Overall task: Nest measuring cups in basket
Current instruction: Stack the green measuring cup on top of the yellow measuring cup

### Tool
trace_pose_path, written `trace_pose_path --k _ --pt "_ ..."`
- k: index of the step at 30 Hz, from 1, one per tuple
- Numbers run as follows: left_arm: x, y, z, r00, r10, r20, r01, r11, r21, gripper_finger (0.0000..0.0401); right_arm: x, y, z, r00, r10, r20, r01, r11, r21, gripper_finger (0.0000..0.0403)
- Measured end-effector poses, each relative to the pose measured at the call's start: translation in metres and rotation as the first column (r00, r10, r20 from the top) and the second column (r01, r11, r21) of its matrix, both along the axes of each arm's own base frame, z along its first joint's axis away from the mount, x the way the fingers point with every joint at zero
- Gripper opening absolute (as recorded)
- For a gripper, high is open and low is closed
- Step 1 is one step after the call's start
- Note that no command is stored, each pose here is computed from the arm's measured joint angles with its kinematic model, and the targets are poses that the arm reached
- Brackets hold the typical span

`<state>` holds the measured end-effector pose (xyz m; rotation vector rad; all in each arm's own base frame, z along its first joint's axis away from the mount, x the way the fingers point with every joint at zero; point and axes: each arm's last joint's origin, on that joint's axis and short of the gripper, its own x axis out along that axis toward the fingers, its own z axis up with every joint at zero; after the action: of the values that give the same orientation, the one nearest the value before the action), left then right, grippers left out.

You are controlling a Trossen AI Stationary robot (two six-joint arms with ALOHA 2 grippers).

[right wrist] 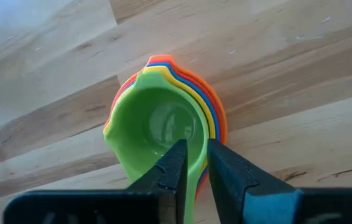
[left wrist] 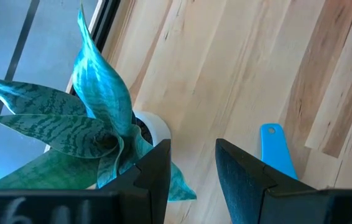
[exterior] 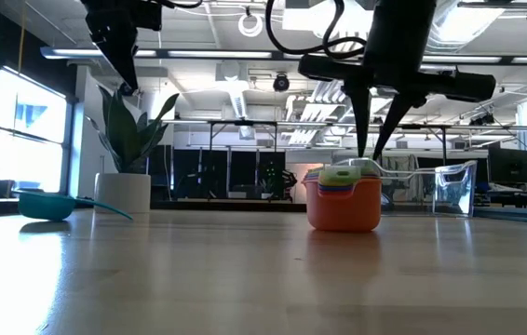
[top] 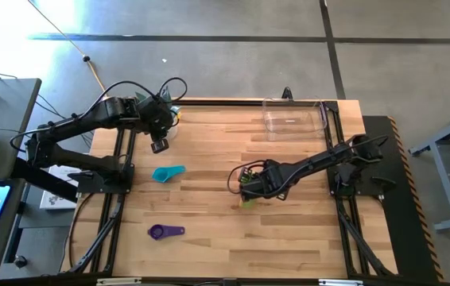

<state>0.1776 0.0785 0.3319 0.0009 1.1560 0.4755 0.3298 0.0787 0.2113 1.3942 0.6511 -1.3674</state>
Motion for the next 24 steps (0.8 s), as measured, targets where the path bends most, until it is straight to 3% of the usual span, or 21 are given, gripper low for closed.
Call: trace_pose_path --k 6,13,24 --pt "0.000 0.000 0.000 1.000 0.000 0.000 0.000 1.000 0.000 0.0115 0.001 0.001 0.000 1.000 0.010 0.002 -0.010 1.000 0.020 0.0066" --pt "0.000 0.000 0.000 1.000 0.000 -0.001 0.000 1.000 0.000 0.0115 0.000 0.014 -0.001 0.990 0.143 -0.022 -0.134 0.964 0.229 0.0066" --pt "0.000 0.000 0.000 1.000 0.000 -0.003 0.000 1.000 -0.001 0.0115 0.012 0.025 -0.025 0.993 0.117 -0.021 -0.111 0.974 0.196 0.0066"
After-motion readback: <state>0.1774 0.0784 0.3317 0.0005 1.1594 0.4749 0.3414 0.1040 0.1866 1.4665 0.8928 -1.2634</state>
